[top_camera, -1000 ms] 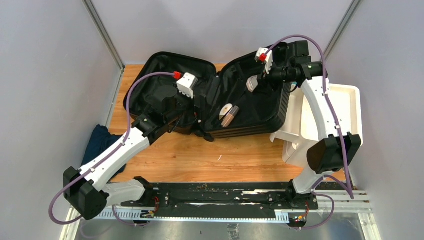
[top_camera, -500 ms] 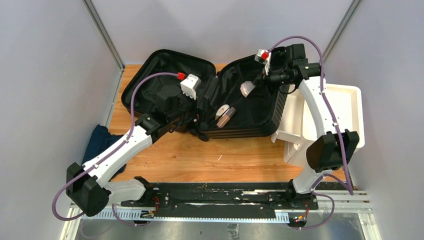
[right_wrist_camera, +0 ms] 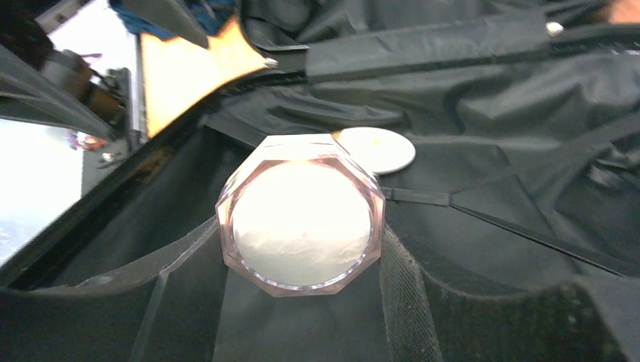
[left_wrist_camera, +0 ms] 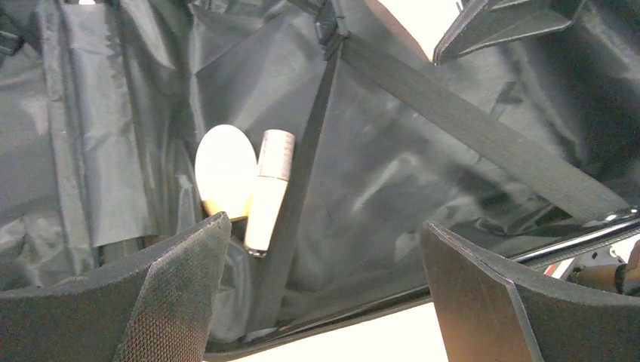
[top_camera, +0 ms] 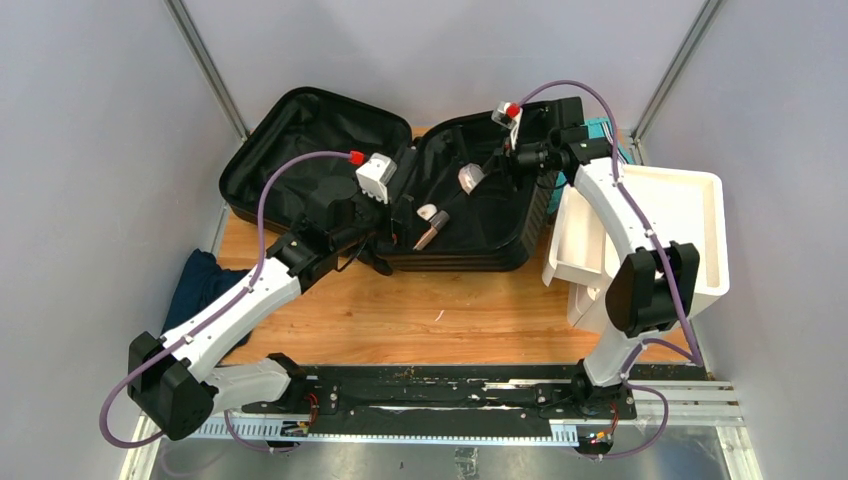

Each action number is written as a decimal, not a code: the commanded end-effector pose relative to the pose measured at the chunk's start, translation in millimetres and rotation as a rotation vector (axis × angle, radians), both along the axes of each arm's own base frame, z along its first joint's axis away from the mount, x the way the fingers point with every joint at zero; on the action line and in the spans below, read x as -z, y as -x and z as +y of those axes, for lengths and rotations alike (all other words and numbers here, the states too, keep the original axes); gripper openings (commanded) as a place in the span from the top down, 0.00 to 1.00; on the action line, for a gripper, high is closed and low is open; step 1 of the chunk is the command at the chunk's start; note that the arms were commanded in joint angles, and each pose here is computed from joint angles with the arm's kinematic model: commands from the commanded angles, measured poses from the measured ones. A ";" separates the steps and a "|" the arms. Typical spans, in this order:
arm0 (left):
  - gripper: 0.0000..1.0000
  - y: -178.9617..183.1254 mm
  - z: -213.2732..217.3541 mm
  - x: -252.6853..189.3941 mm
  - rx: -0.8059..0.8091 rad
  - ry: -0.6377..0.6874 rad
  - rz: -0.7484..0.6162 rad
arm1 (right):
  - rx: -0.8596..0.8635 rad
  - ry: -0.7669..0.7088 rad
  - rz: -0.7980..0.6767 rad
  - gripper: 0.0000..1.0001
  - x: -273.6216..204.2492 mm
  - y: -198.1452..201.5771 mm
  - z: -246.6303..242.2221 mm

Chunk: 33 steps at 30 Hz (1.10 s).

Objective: Open, take out, and arrange the luggage
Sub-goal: Pick up the personal item from the luggage, then place the personal item in the drawer.

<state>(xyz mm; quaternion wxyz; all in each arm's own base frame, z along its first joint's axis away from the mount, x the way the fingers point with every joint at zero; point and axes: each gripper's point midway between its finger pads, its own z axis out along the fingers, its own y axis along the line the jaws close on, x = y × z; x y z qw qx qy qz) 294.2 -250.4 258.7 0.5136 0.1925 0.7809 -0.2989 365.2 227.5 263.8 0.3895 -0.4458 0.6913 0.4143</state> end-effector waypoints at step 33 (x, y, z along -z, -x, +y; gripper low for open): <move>0.07 -8.5 -20.5 15.8 0.055 0.030 0.061 | -0.269 -0.326 0.135 0.90 -101.7 33.4 61.3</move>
